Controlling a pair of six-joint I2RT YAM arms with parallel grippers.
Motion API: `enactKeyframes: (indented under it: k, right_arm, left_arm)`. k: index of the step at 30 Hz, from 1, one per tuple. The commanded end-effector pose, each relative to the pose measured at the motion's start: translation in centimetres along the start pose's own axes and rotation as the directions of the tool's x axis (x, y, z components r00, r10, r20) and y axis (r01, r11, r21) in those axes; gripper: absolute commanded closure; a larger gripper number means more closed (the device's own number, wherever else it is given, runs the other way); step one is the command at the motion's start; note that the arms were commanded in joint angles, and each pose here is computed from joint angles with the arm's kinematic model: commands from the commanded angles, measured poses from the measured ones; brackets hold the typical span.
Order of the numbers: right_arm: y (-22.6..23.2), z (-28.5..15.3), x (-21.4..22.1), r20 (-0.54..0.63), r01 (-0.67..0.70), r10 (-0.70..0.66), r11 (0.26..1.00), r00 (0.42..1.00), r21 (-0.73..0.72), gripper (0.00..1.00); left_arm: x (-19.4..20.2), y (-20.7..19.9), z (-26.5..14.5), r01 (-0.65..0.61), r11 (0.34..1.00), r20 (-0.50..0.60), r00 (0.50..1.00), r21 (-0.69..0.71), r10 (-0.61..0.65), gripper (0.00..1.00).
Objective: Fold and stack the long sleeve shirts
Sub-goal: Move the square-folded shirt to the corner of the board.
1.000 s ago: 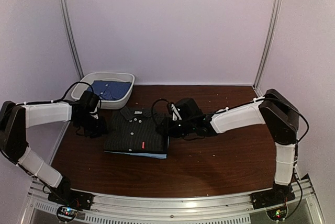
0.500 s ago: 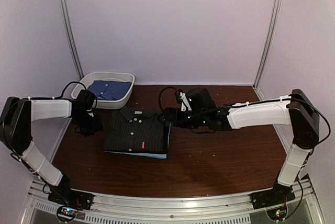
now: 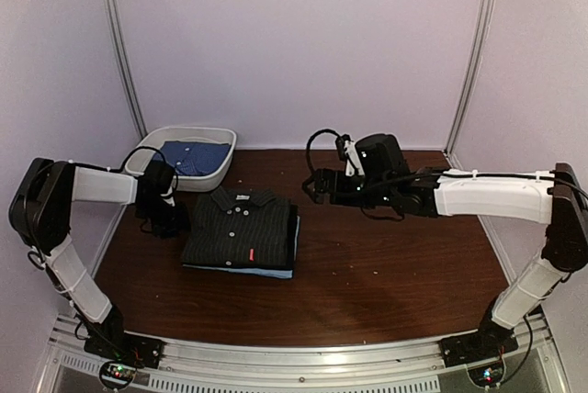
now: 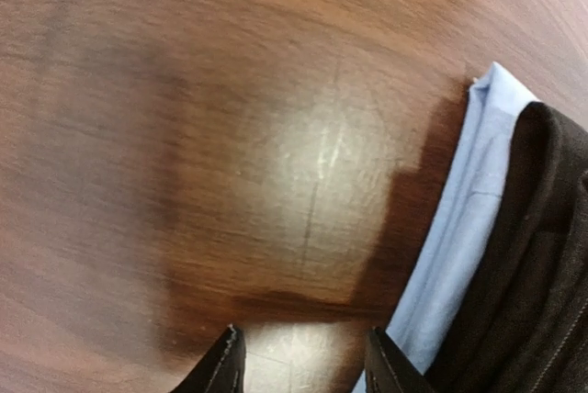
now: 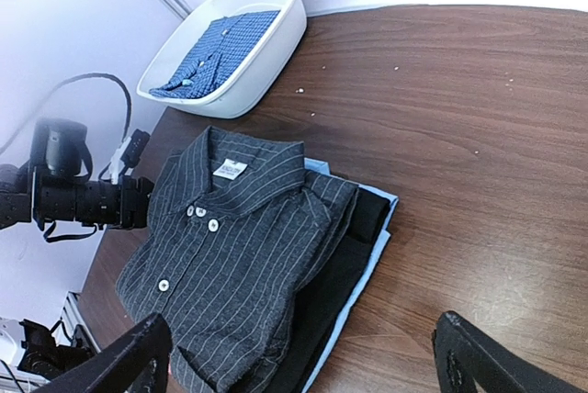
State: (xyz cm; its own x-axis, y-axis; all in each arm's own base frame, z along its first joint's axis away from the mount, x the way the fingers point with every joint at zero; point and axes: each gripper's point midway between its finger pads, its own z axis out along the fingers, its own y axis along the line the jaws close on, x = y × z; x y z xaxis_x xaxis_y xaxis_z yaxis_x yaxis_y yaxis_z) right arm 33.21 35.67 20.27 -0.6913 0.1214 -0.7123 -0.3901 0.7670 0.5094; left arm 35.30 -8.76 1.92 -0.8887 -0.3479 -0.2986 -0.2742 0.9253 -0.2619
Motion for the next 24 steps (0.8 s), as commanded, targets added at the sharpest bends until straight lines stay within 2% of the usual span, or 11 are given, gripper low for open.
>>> enactKeyframes:
  k: [1,9,17,24]
  right_arm:
    - [-2.0,-1.8,-1.1,0.030,0.017,-0.019,0.997,0.999,0.071,0.00]
    - [-3.6,-3.1,-2.3,0.050,0.011,-0.016,0.995,0.999,0.102,0.00]
    - [-3.9,-4.6,-3.2,0.055,0.033,-0.039,0.992,0.998,0.118,0.00]
    - [-4.0,-6.3,-2.5,0.049,0.039,-0.045,0.993,0.998,0.114,0.00]
  left_arm:
    - [1.3,-1.3,0.9,-0.040,0.998,-0.050,0.998,0.049,0.042,0.54]
    - [3.4,-5.7,1.7,-0.124,0.987,-0.089,0.987,0.106,0.133,0.55]
    - [7.5,-14.5,2.4,-0.169,0.958,-0.125,0.972,0.230,0.201,0.56]
    - [13.0,-22.7,2.6,-0.220,0.917,-0.156,0.946,0.333,0.284,0.56]
